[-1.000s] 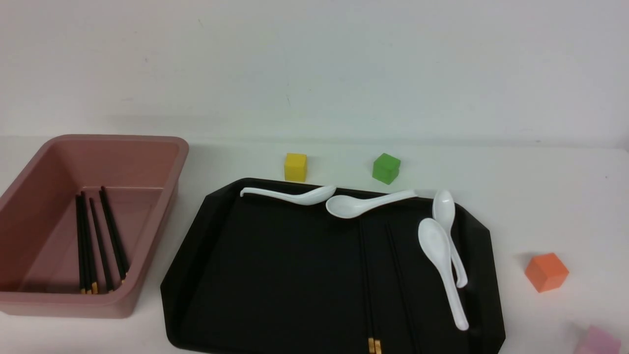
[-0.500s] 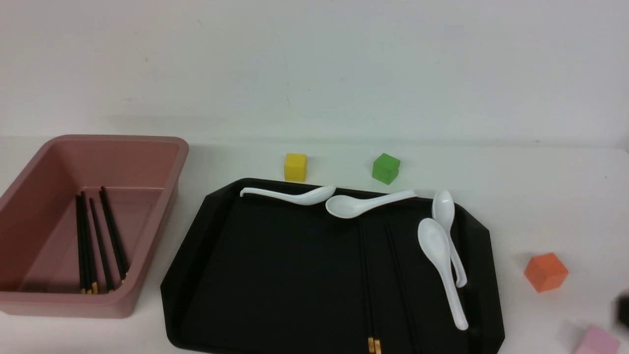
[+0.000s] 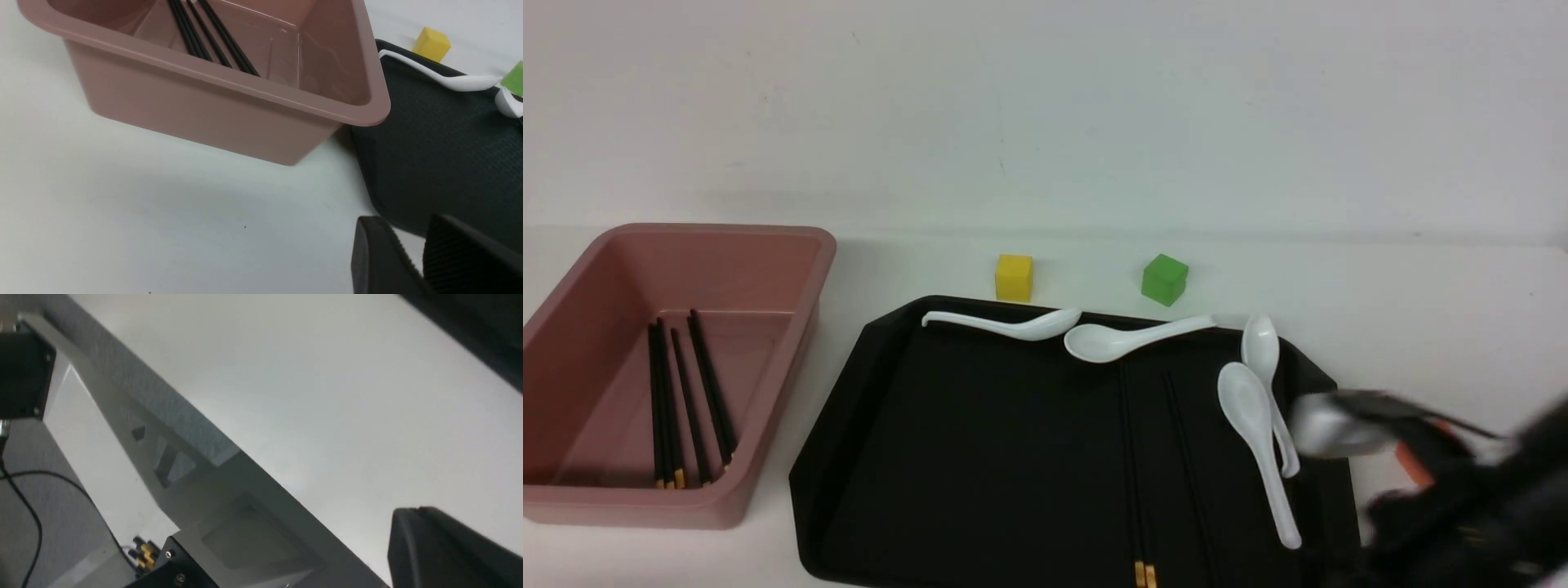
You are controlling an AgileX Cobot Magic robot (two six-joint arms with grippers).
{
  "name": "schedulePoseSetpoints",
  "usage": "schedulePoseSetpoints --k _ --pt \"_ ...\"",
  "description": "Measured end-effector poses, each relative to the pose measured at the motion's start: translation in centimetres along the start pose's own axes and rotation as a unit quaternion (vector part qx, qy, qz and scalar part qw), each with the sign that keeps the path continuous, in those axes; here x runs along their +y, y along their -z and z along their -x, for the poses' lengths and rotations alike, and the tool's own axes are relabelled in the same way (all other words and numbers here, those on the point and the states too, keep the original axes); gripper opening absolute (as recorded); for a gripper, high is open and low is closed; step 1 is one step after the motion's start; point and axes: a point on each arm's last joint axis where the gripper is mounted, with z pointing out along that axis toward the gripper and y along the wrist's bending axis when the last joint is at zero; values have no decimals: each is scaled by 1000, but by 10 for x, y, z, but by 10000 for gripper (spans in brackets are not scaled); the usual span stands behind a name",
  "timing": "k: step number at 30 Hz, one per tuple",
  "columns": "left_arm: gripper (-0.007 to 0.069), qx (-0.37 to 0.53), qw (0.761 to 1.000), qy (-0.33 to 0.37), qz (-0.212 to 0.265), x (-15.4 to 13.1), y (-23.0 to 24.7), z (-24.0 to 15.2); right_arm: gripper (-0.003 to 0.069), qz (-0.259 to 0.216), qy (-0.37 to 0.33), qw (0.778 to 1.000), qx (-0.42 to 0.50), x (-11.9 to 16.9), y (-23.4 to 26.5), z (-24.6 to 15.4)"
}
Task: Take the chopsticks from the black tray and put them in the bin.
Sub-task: Use the right arm to grab a pair of chopsticks
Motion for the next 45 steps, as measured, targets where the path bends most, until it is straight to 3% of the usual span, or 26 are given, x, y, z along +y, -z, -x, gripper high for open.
schedulePoseSetpoints --k 4,10,14,18,22,25,40,45 --pt "201 0 1000 0 0 0 0 0 12 -12 -3 1000 3 19 -21 26" --pt "211 0 1000 0 0 0 0 0 39 -85 -56 994 -36 35 -44 60" --pt "218 0 1000 0 0 0 0 0 123 -164 -107 979 -54 32 -62 80" --pt "218 0 1000 0 0 0 0 0 211 -214 -126 967 -52 26 -76 92" --pt "222 0 1000 0 0 0 0 0 304 -245 -145 957 -54 18 -86 106" --pt "225 0 1000 0 0 0 0 0 325 -253 -150 954 -53 14 -94 111" --pt "237 1 1000 0 0 0 0 0 332 -288 -164 943 -39 -3 -126 128" --pt "238 1 1000 0 0 0 0 0 245 -295 -166 940 -33 -3 -126 127"
